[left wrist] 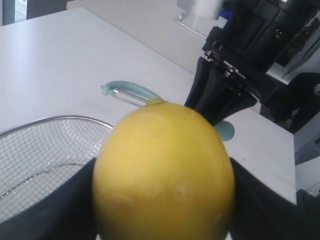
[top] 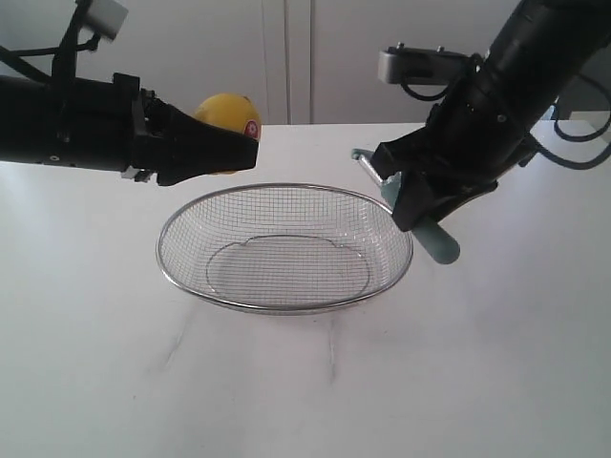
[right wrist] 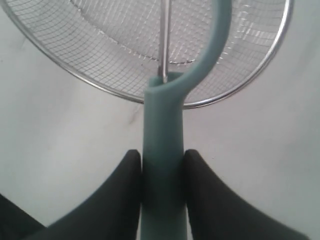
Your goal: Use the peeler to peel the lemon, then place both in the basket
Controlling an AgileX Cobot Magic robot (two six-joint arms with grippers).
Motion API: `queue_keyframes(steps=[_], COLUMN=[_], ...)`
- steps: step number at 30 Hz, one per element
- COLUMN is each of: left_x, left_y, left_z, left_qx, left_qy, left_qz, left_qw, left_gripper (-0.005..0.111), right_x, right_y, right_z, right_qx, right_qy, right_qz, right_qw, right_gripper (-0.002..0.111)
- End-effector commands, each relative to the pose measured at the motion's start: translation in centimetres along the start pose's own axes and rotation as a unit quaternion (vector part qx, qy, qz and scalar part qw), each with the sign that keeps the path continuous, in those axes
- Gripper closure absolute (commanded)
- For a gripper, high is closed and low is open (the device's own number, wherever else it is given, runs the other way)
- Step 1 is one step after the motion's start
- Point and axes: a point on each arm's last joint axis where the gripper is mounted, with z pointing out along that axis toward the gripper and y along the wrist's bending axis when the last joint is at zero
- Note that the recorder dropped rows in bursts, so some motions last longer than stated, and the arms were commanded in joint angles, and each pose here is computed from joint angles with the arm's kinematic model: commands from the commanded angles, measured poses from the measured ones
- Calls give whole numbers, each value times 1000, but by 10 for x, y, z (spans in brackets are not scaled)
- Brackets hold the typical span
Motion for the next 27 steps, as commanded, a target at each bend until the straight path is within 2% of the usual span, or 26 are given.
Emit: queue_keyframes(steps=[1,6,10,13,15,21,27], left_x=[-3,-3,-3,-3,-3,-2,-2], left_y=[-4,-5,-6,-5,-5,-6,-6], left_z=[0,0,0,0,0,0,0], left_qx=[12,16,22,17,17,20,19], left_qy=[-15,-14,-14,-14,-14,-13,-12], left_qz=[-2,3,27,36,36,39,42], left_qw=[1000,1000,999,999,999,999,999], left_gripper=[107,107,107,107,107,107,107], right_x=[0,-4,-5,-11,-11,-11,-12], right_y=[7,14,17,26,31,50,52], right_z=[2,2,1,0,0,8,7], right_qx=[-62,-97,-116,-171,-185,-203,-210], right_qy=[-13,-36,-48,-76,-80,-71,-72], right_qz=[-28,-45,-59,-69,-79,-108,-107], right_qw=[998,994,990,980,976,971,969], right_gripper=[108,108,108,108,108,108,108])
